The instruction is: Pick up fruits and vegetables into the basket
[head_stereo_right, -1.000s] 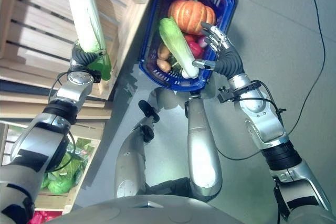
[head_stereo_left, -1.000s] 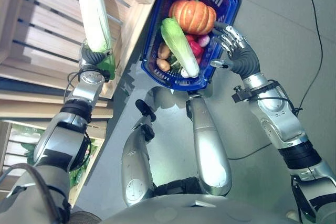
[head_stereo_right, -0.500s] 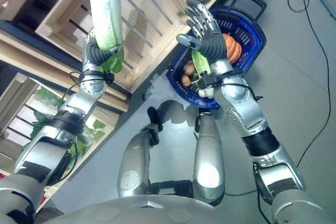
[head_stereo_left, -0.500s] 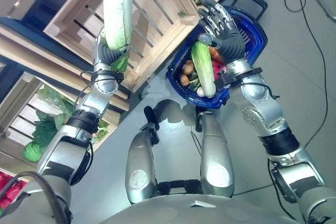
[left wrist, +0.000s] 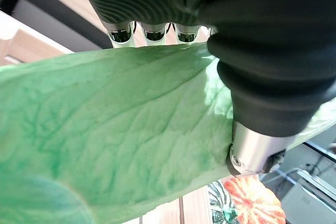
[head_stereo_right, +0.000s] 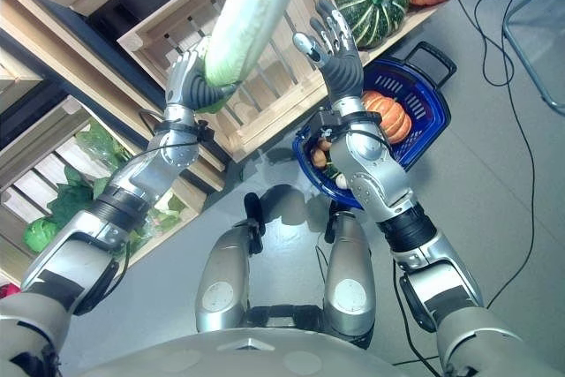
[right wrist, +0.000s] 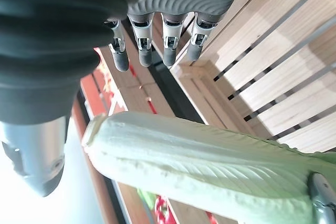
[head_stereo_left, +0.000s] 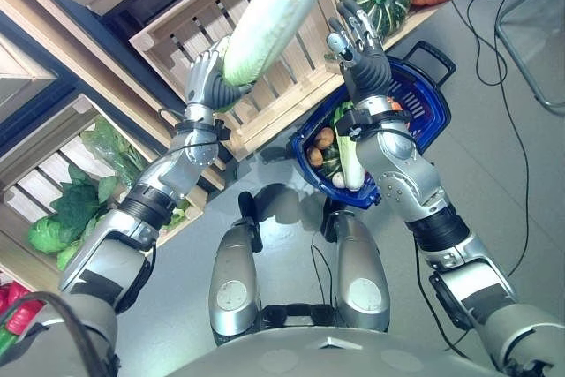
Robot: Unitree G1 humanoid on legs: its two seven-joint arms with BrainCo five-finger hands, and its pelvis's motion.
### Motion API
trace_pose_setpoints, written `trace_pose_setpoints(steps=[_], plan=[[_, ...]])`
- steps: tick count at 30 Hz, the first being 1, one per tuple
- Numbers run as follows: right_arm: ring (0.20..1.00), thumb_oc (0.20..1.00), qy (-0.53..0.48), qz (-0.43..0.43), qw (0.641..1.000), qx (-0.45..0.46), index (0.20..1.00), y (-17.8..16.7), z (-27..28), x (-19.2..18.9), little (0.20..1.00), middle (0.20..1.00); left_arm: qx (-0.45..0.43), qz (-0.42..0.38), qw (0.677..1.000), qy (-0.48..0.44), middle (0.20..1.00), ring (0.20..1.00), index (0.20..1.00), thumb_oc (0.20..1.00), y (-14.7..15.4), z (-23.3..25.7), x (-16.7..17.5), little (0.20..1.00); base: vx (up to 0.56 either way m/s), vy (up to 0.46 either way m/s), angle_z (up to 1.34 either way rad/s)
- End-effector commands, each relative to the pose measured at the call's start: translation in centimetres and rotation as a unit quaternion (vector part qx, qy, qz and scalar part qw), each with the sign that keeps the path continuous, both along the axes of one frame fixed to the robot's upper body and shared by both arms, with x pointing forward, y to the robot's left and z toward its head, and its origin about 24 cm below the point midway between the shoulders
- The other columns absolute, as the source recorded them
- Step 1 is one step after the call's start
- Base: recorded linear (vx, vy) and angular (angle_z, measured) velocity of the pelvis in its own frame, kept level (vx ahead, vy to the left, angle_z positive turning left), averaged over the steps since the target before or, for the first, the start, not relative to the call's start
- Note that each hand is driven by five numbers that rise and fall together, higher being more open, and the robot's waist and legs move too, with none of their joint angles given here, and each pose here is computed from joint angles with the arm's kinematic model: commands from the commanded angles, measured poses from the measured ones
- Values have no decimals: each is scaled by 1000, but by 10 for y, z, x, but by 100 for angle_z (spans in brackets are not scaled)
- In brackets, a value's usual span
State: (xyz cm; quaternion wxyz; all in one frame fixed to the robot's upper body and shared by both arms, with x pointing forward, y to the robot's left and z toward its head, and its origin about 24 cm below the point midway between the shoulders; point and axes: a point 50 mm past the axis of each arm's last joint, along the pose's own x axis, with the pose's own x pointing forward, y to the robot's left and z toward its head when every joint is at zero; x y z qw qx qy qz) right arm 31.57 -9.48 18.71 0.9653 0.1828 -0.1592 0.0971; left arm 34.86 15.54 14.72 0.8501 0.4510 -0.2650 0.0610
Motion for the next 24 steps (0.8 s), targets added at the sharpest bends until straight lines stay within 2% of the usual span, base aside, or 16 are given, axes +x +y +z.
trace_pose_setpoints(steps=[1, 13, 18, 20, 24], plan=[[1000, 1000, -20, 23, 998, 54, 1000, 14, 11, -3, 1000, 1000, 42, -55, 996, -61, 200, 200, 200, 200, -22, 19, -11, 200, 30, -7, 10], [1000, 1000, 46, 102, 992, 65, 1000, 32, -6, 0, 1000, 1000, 128, -100, 984, -70, 200, 200, 200, 200, -45, 20, -19, 200, 26, -5, 3], [1000, 1000, 9, 184, 982, 46, 1000, 47, 2, -5, 1000, 1000, 146, -137, 979, -45, 200, 200, 200, 200, -58, 20, -21, 200, -6, -9, 3], [1000, 1000, -21, 229, 973, 13, 1000, 55, 10, -12, 1000, 1000, 169, -154, 973, -38, 200, 200, 200, 200, -64, 20, -24, 200, -13, -15, 1], [1000, 1000, -28, 231, 973, -7, 1000, 56, 16, -13, 1000, 1000, 206, -162, 964, -52, 200, 200, 200, 200, -67, 20, -28, 200, 0, 0, 0]])
